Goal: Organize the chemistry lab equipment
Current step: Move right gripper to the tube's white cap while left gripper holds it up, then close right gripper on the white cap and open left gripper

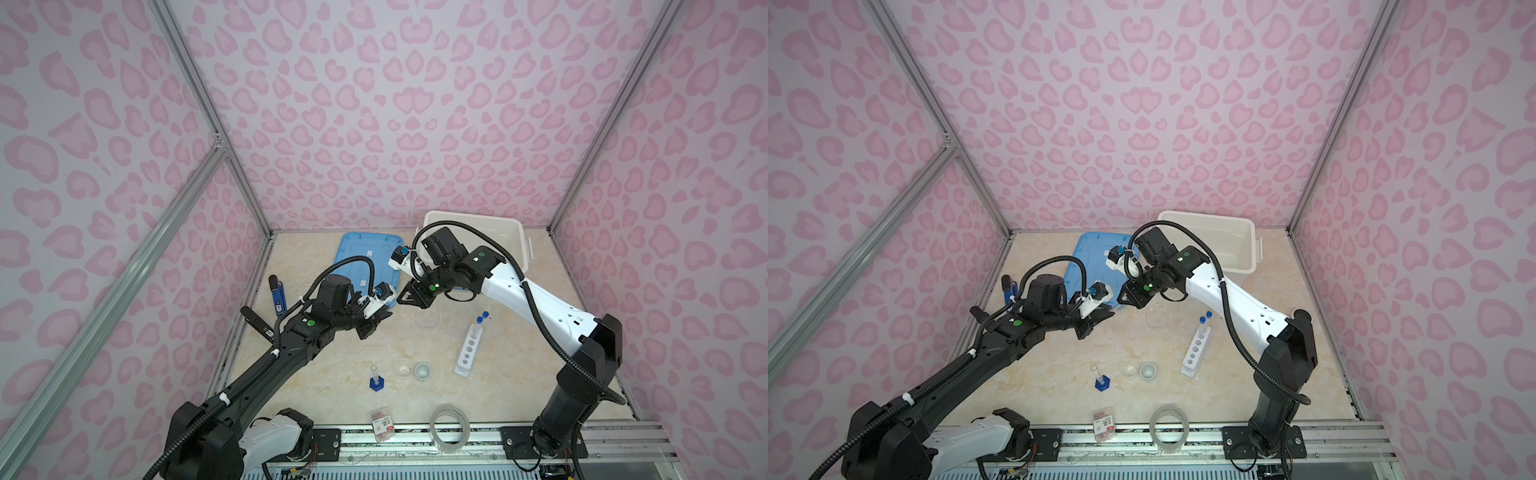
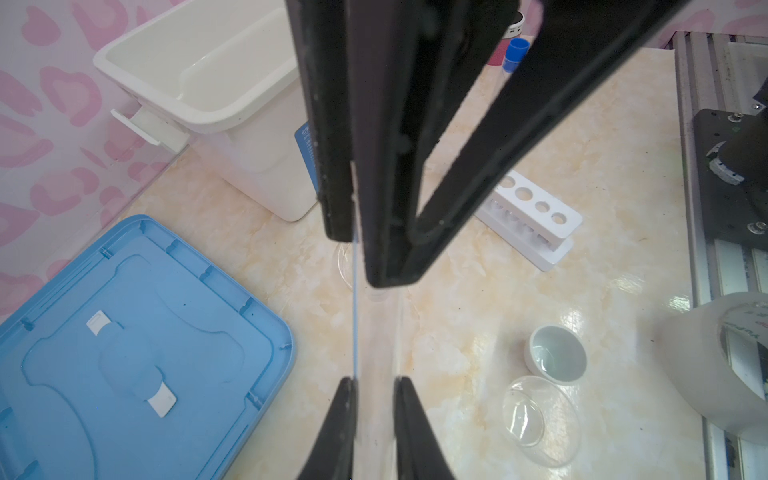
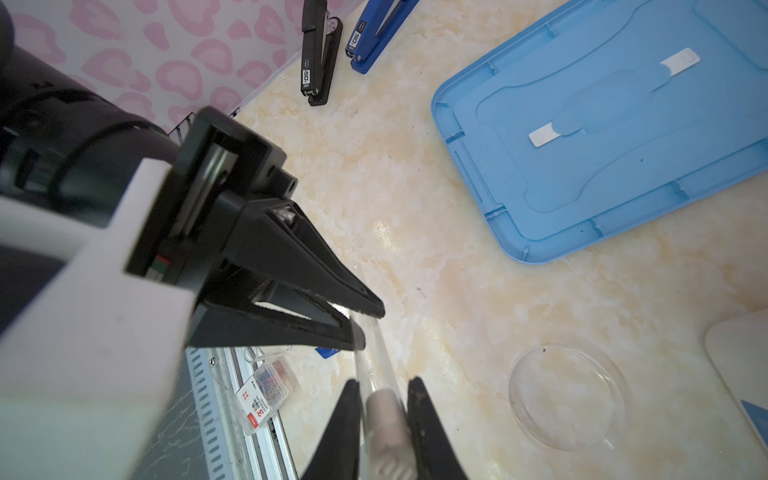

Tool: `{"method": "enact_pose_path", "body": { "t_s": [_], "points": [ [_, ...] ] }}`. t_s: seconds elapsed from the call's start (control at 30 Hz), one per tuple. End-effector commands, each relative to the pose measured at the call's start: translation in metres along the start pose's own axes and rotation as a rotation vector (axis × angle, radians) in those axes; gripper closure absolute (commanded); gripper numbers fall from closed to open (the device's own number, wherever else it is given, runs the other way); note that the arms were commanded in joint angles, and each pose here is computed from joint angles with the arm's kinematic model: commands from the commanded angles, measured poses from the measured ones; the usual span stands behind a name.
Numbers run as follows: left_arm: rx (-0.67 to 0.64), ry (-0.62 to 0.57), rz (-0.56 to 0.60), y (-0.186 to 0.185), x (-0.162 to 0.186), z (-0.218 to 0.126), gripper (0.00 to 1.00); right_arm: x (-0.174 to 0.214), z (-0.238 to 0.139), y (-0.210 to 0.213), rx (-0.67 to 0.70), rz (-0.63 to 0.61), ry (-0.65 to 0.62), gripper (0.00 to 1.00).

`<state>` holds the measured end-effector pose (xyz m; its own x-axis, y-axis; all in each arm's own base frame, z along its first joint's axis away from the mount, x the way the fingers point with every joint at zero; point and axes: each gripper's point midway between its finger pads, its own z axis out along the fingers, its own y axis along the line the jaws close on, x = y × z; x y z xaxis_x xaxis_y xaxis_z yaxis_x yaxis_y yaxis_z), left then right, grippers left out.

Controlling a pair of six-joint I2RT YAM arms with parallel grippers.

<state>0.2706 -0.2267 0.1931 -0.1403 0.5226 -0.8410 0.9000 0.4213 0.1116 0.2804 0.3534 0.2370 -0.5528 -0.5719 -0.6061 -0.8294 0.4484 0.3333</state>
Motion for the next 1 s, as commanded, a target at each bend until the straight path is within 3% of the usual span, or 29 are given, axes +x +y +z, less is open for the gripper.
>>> {"method": "enact_pose_path", "body": {
  "t_s": [0.0,0.4,0.77,0.97],
  "points": [
    [0.004,-0.038,0.012,-0.001,-0.009,-0.003,0.94,0.003,0.002,-0.003,0.012,0.004,0.009,0.84],
    [0.009,-0.041,0.008,-0.002,-0.01,-0.002,0.88,-0.004,-0.007,-0.004,0.041,0.0,-0.025,0.92],
    [0.004,-0.037,0.005,-0.001,-0.009,-0.002,0.65,-0.006,-0.01,-0.014,0.084,0.016,-0.046,0.93],
    [-0.017,-0.05,0.022,0.001,-0.014,-0.007,0.46,0.0,-0.014,-0.028,0.144,0.043,-0.034,0.94]
  ]
}}
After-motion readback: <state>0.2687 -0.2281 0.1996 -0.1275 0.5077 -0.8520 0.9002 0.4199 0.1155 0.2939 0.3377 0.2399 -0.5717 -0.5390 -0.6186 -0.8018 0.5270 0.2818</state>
